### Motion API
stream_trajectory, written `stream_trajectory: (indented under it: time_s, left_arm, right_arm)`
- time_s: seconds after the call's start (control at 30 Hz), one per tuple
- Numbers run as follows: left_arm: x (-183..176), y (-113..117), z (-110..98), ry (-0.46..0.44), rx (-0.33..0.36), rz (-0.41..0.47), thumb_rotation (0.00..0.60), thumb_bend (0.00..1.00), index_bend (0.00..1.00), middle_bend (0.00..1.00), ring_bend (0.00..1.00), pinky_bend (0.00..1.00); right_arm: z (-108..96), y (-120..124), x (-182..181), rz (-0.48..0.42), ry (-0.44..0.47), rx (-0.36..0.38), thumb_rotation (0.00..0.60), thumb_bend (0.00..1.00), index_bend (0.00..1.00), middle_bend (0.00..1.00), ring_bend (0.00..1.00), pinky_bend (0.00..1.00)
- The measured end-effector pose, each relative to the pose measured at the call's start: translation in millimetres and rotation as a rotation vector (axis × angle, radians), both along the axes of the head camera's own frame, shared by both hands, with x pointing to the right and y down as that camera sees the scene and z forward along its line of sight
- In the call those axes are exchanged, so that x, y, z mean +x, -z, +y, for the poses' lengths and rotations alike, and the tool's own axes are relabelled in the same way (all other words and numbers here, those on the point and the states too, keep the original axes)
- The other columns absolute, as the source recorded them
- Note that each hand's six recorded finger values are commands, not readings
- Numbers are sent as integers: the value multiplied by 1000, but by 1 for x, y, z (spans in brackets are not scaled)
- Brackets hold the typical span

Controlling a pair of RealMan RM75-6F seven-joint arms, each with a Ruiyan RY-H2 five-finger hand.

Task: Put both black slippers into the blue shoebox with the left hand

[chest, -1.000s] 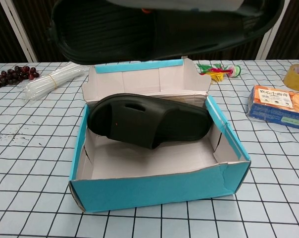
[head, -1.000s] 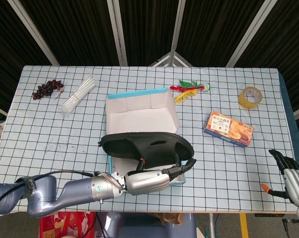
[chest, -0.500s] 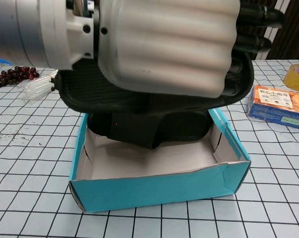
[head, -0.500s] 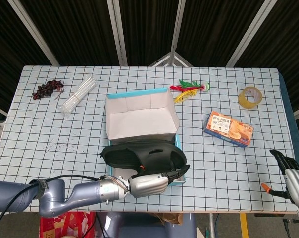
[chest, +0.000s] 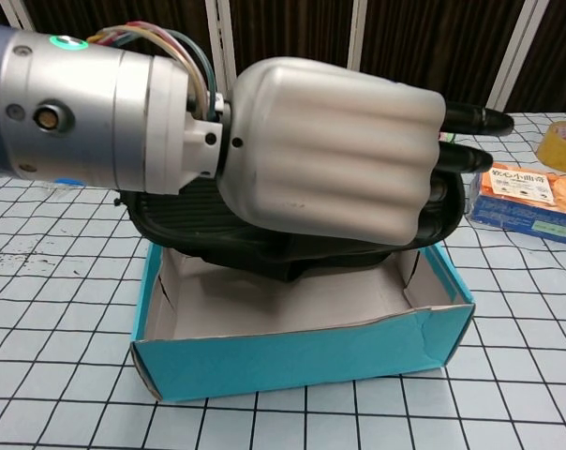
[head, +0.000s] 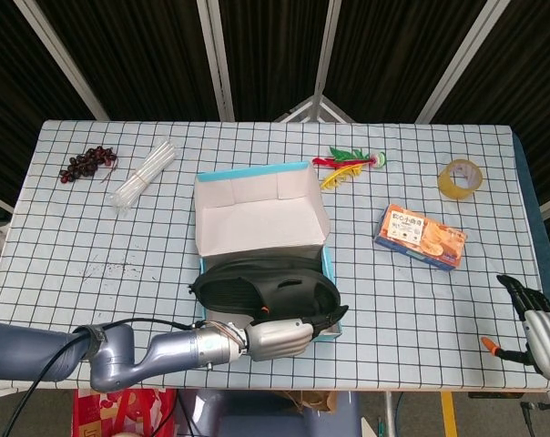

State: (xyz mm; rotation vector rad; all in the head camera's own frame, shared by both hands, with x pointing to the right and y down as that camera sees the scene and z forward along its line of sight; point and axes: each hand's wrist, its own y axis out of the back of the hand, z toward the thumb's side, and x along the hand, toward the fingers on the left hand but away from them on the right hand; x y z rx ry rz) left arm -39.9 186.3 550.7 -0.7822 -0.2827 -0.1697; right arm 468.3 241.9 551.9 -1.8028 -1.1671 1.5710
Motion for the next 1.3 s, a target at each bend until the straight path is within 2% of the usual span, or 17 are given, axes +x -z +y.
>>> stream_trajectory:
  time_s: [0.17, 0.5, 0.7, 1.1, 1.3]
  left_arm:
    - [-2, -7, 3, -17, 6, -11, 600, 523, 742, 618, 104, 39]
    - [5, -20, 4, -23, -51, -31, 600, 523, 742, 618, 104, 39]
    - [3, -22, 11, -45, -55, -33, 600, 523, 742, 617, 104, 39]
    - [1, -26, 21, -88, -2, -1, 600, 523, 742, 616, 104, 39]
    - [3, -34, 21, -86, -1, -8, 600, 523, 742, 616, 104, 39]
  right_arm:
    - [0, 0, 0, 0, 0, 1, 600, 221, 72, 104, 151, 106]
    - [1, 0, 1, 1, -3, -2, 600, 221, 72, 104, 151, 107]
    - [1, 0, 1, 1, -2, -1, 600, 222, 72, 104, 151, 107]
    - [2, 1, 1, -1, -3, 1, 600, 221, 72, 104, 151, 106]
    - [2, 1, 2, 1, -6, 2, 600, 221, 72, 104, 151, 107]
